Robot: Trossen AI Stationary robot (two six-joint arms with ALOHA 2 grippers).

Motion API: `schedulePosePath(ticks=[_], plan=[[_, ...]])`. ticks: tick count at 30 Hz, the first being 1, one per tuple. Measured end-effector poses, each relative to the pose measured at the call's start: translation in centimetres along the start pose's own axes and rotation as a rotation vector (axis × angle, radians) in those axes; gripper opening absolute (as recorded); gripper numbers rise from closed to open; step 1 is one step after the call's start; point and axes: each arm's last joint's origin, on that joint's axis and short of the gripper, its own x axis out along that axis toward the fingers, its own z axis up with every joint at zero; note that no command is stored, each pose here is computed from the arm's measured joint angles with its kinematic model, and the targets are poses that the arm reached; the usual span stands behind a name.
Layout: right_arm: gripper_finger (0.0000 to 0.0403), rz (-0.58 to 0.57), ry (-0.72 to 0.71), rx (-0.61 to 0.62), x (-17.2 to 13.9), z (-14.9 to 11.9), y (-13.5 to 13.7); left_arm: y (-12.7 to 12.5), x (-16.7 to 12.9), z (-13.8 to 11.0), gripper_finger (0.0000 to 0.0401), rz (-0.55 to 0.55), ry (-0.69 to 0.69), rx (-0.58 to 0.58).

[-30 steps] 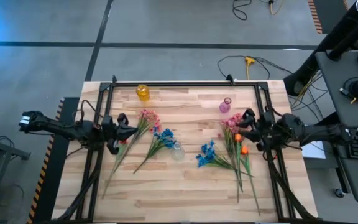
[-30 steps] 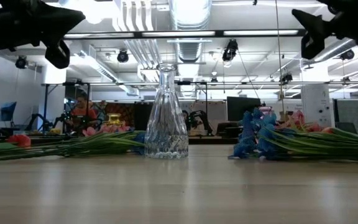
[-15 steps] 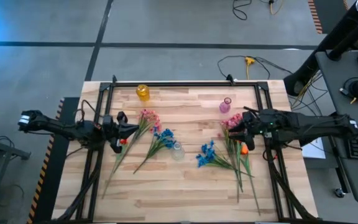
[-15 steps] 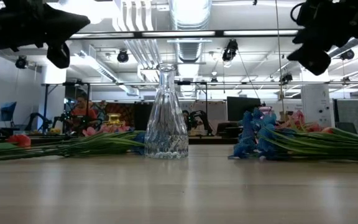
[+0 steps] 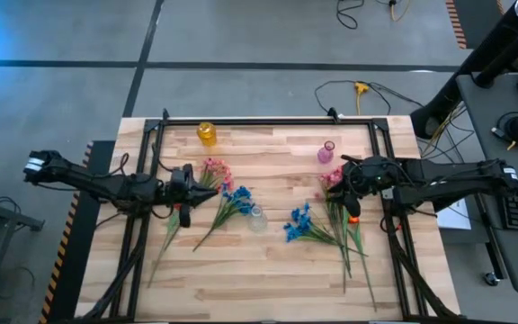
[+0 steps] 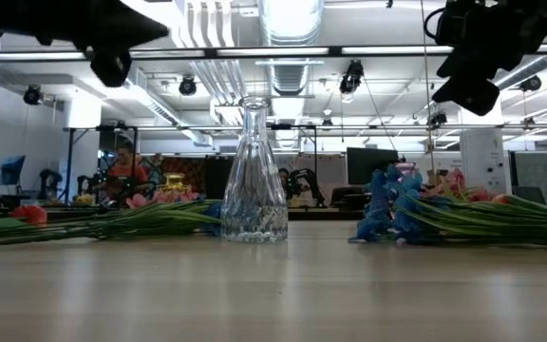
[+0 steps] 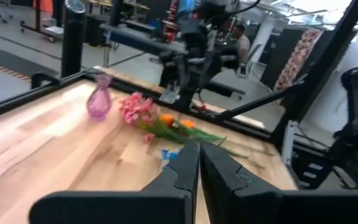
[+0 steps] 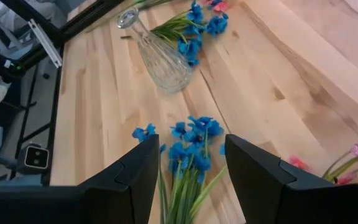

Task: Sort flowers into vase by color
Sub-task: Put the right blue flowers into the transparent vase

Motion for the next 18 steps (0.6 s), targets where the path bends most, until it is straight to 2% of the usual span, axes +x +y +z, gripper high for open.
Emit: schedulePosePath(ticks=[6, 13, 18], plan=[[0.0176, -0.027, 0.068, 0.026, 1.4, -0.2, -0.2, -1.3, 1.3, 1.3, 0.0000, 0.016, 0.030, 0.052], [0.0176, -0.012, 0.220, -0.084, 3.6, -1.5, 0.6, -2.0, 2.4, 1.7, 0.0000, 0.058, 0.150, 0.100], [0.0176, -0.025, 0.280, -0.130, 4.3, -2.5, 1.3, -1.9, 2.5, 1.7, 0.0000, 0.116, 0.163, 0.115]])
